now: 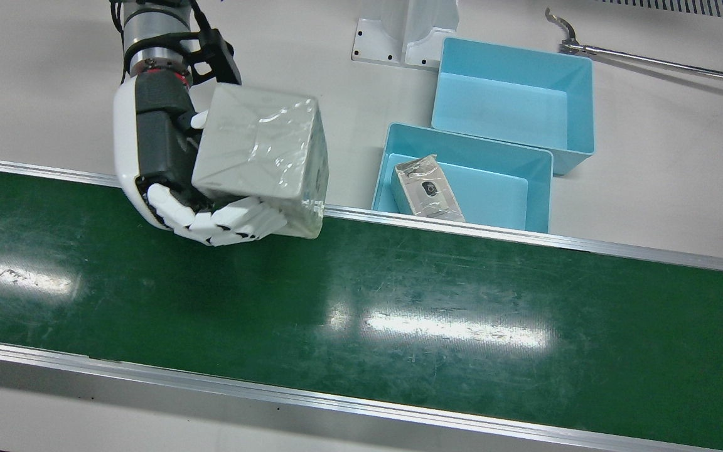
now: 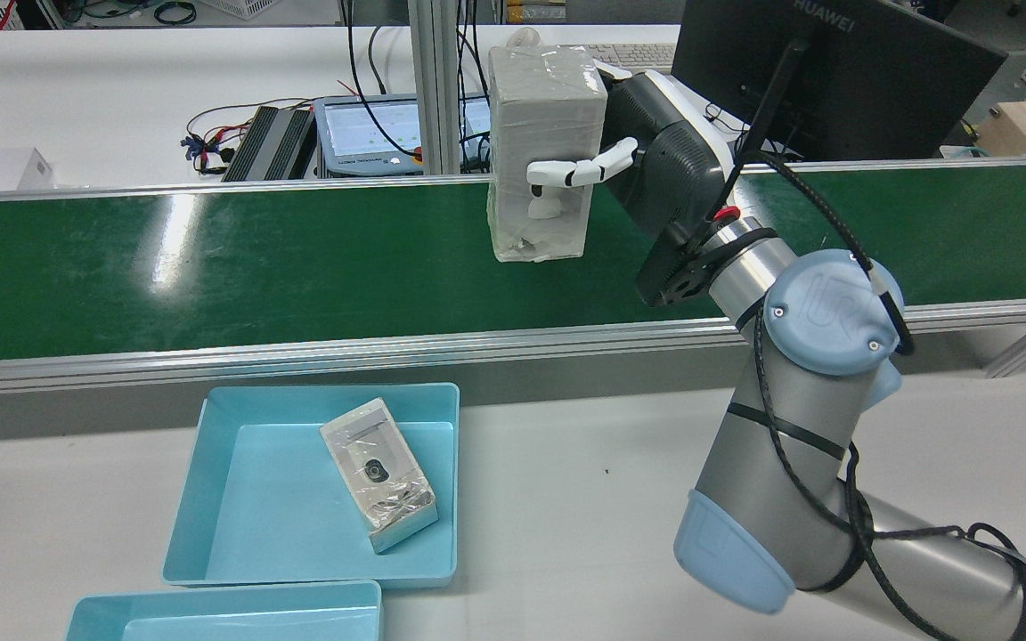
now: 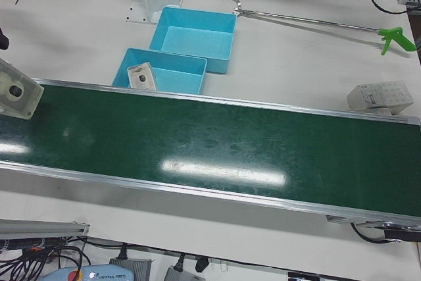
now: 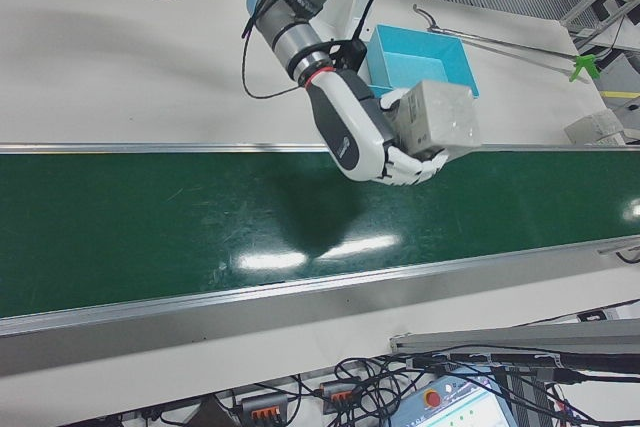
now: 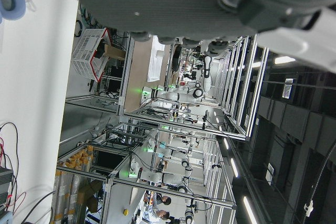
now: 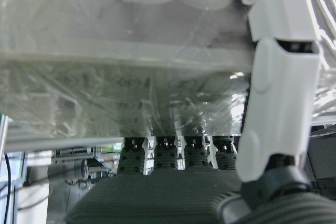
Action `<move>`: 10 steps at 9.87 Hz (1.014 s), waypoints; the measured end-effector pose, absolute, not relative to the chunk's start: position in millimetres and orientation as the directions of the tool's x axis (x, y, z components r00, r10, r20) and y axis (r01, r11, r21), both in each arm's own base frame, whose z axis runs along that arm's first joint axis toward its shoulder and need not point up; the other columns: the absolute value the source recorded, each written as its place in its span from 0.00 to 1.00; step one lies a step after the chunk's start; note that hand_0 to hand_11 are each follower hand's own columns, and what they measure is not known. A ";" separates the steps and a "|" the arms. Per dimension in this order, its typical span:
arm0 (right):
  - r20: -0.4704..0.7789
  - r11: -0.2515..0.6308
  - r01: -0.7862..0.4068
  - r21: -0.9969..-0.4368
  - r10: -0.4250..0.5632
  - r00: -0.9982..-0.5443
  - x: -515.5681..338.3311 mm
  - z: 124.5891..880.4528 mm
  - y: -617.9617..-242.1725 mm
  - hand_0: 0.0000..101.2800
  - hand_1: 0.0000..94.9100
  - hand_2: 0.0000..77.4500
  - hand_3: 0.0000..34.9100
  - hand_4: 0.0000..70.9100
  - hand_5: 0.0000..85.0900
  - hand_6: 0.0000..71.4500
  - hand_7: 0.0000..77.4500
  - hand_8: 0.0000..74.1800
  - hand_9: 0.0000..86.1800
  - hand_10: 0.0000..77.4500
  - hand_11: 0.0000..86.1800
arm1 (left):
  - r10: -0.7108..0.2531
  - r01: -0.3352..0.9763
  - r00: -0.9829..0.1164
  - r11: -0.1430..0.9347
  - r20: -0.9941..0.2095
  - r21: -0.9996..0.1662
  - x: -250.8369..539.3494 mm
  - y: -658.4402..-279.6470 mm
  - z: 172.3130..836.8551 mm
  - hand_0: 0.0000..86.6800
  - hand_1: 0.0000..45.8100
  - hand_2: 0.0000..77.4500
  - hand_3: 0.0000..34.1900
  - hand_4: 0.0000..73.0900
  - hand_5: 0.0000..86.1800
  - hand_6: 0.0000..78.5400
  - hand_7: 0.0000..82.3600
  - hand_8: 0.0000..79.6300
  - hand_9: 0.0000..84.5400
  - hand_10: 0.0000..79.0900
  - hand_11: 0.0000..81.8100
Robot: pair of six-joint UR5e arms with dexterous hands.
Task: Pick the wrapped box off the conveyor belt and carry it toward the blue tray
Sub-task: 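Carry the box with the right hand down over the blue tray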
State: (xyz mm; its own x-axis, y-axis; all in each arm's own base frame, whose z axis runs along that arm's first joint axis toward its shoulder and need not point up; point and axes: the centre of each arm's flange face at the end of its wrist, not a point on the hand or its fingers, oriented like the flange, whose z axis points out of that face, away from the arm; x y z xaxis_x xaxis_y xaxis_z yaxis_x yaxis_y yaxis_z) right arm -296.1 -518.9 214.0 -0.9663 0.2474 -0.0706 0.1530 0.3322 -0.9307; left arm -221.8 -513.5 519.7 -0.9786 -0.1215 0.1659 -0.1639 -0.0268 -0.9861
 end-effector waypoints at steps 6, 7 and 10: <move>-0.038 0.401 0.176 -0.899 0.329 -0.943 -462.3 162.1 -403.0 0.49 0.06 0.39 0.00 0.48 0.48 0.60 0.53 0.82 0.42 0.77 0.37 | -0.122 -0.164 -0.979 -0.027 0.166 -0.986 -221.8 -513.5 519.6 0.00 0.00 0.01 0.00 0.00 0.01 0.01 0.01 0.01 0.01 0.01 0.01; -0.049 0.409 0.192 -0.892 0.334 -0.941 -489.0 164.8 -402.7 0.49 0.06 0.39 0.00 0.48 0.48 0.60 0.53 0.82 0.42 0.77 0.37 | -0.121 -0.164 -0.979 -0.027 0.166 -0.986 -221.8 -513.5 519.7 0.00 0.00 0.01 0.00 0.00 0.01 0.01 0.01 0.01 0.01 0.01 0.01; -0.040 0.420 0.208 -0.883 0.375 -0.926 -535.8 170.2 -400.8 0.52 0.02 0.42 0.00 0.36 0.61 0.50 0.54 0.46 0.42 0.76 0.32 | -0.122 -0.164 -0.979 -0.027 0.166 -0.986 -221.7 -513.5 519.7 0.00 0.00 0.01 0.00 0.00 0.01 0.01 0.01 0.01 0.01 0.01 0.01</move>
